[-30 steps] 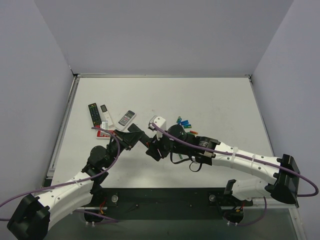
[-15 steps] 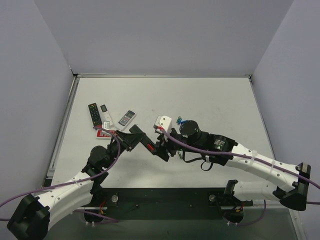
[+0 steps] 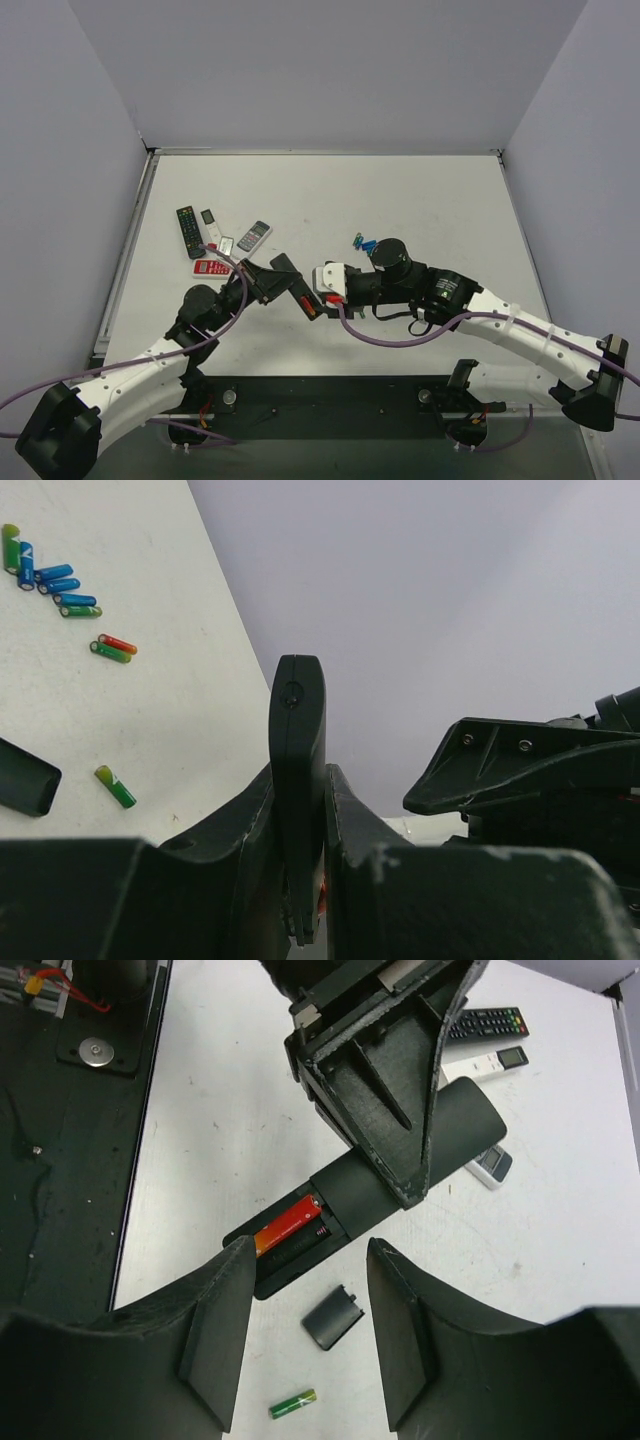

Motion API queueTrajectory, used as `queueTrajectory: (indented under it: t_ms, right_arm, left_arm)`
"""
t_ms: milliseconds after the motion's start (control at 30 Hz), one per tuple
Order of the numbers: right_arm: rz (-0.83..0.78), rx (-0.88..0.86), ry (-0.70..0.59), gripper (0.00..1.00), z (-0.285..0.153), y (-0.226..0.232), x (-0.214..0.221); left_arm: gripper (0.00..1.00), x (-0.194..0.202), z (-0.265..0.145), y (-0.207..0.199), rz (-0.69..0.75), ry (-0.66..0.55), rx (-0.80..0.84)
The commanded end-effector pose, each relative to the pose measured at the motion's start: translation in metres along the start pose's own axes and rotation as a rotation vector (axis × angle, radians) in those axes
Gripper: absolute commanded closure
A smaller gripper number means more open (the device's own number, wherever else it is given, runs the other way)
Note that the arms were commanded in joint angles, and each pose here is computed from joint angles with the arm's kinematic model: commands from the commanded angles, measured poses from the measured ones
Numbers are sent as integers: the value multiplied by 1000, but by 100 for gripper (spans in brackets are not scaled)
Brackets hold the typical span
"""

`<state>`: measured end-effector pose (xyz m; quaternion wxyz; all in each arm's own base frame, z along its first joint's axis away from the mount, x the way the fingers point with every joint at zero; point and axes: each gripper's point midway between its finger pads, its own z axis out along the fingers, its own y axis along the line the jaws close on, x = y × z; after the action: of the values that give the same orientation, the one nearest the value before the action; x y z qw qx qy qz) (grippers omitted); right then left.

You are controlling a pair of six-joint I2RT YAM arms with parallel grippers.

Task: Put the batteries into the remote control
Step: Load the battery into the remote control.

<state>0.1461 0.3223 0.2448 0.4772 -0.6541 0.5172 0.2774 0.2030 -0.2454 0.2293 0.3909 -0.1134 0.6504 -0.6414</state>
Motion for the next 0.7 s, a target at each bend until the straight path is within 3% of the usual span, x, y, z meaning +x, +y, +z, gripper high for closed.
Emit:
queueTrajectory:
  t_ms: [0,667]
  right_arm:
    - [-159,-86,-92,57,5,6,-14]
    - [-204,-139,-65,64,19,6,-7]
  left_arm:
    - [100,-2,6,-38,21,44,106]
    - [100,5,8,-46,24,104,115]
